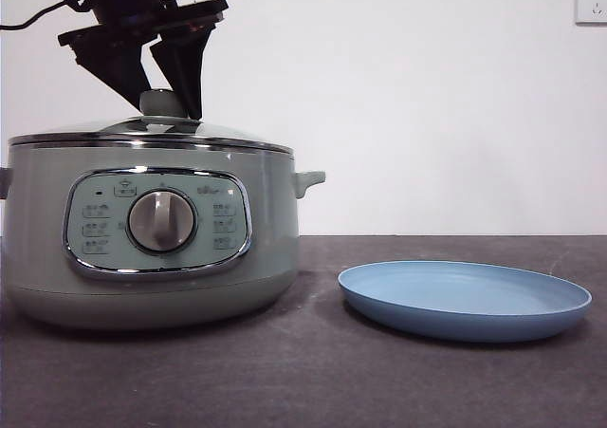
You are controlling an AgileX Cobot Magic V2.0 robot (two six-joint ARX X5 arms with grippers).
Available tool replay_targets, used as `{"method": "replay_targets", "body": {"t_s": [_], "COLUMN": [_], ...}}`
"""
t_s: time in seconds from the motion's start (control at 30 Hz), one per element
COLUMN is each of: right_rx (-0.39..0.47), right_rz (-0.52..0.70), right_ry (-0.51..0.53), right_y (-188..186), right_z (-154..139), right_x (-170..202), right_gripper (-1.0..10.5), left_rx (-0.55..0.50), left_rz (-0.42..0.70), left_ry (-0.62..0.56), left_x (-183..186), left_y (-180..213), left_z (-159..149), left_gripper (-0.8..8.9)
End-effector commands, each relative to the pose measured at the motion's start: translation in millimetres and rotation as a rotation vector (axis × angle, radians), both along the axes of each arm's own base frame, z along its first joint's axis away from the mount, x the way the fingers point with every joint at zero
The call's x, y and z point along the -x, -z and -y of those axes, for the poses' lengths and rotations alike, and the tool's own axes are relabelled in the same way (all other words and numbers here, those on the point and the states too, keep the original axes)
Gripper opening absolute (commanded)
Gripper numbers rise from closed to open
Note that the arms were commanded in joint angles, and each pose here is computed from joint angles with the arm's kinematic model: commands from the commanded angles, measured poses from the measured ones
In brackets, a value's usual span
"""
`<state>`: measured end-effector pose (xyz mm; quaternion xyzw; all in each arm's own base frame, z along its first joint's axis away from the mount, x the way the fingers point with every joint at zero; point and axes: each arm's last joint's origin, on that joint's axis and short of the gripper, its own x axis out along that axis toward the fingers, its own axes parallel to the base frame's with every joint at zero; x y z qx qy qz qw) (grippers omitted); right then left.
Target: Take the potato out from the steamer,put the potato on the plate,close the lid
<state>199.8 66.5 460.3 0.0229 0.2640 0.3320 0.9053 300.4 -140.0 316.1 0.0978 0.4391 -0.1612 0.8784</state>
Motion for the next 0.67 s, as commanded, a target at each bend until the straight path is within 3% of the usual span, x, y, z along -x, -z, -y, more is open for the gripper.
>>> {"method": "replay_targets", "body": {"t_s": [0.03, 0.37, 0.67], "right_rx": [0.006, 0.003, -0.012], "right_rz": [0.011, 0.01, 0.0], "right_ry": [-0.002, -0.005, -0.026], "right_y": [-0.9, -0.9, 0.3], "right_z": [-0.8, -1.0, -7.1], "right_x": [-1.1, -1.2, -4.3], "right_gripper": [6.3, 6.3, 6.3], "left_rx": [-0.029, -0.03, -0.123], "left_rz": [-0.006, 0.031, 0.192], "left_ry": [0.004, 0.013, -0.016], "left_x": [-0.5, 2.1, 8.9], "left_y": [2.4, -7.4, -79.0], "left_z": [-1.2, -3.5, -10.7], "left_gripper": [-0.08, -0.08, -0.08]}}
